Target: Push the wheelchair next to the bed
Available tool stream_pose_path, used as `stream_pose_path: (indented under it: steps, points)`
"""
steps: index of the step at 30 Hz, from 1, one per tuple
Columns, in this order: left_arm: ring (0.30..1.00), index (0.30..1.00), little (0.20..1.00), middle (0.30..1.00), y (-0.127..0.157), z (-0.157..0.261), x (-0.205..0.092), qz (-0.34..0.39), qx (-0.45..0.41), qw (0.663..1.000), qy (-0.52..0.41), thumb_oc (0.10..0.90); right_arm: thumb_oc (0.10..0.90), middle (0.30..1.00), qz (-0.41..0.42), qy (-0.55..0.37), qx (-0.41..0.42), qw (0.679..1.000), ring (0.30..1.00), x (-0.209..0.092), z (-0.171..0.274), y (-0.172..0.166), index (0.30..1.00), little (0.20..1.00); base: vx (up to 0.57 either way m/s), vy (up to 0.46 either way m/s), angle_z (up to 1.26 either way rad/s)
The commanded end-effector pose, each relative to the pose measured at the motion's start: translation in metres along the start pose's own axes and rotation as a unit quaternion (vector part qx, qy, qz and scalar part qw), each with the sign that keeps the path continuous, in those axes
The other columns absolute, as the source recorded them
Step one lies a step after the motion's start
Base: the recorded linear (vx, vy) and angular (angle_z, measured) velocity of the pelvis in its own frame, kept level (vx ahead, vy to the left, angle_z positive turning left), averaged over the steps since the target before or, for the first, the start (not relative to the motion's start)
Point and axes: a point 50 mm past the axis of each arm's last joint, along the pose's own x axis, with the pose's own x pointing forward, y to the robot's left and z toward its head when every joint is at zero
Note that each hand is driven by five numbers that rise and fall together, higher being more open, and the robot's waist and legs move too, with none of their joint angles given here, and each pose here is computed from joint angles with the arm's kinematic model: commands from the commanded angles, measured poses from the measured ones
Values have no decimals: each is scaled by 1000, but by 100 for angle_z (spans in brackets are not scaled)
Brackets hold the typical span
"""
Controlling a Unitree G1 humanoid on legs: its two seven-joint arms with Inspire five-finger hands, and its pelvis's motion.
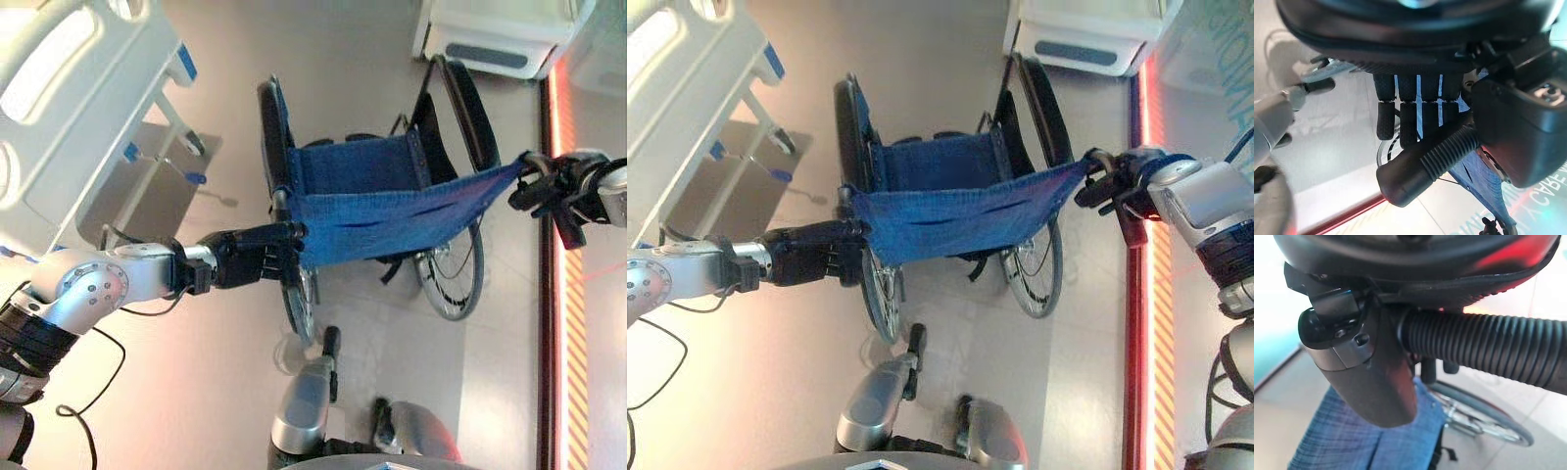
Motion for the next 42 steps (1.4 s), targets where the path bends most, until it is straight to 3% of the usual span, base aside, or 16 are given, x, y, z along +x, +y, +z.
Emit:
stream_pose_path:
  steps: [1, 8, 12, 16, 22, 35, 42]
  points:
    - [300, 300, 300, 300, 48, 55, -47, 128, -27, 978, -161, 400, 400, 300, 53, -63, -6, 997, 300, -7, 13, 17, 300, 300, 441, 238, -12]
    - [300, 300, 300, 300, 43, 70, -52, 117, -11, 977, -177, 400, 400, 300, 34, -93, 23, 995, 300, -15, 37, 20, 300, 300, 326, 121, 9]
    - [300, 300, 300, 300, 35, 90, -55, 117, -6, 970, -213, 400, 400, 300, 4, -114, 17, 993, 300, -23, 60, 3, 300, 300, 213, -42, -10]
    - [300, 300, 300, 300, 29, 115, -55, 120, 3, 958, -260, 400, 400, 300, -21, -157, 18, 987, 300, -31, 81, -14, 300, 300, 111, -146, 45]
    - [300, 300, 300, 300, 31, 134, -65, 136, 3, 953, -270, 400, 400, 300, -22, -176, 22, 984, 300, -45, 97, -12, 300, 300, 472, -341, 56]
    - [300, 300, 300, 300, 26, 108, -53, 85, 10, 966, -245, 400, 400, 300, -31, -175, -20, 984, 300, -66, 123, -13, 300, 300, 423, -244, 33]
    - [300, 300, 300, 300, 28, 93, -54, 95, 5, 965, -243, 400, 400, 300, -29, -168, -24, 985, 300, -43, 109, 2, 300, 300, 512, 22, -2]
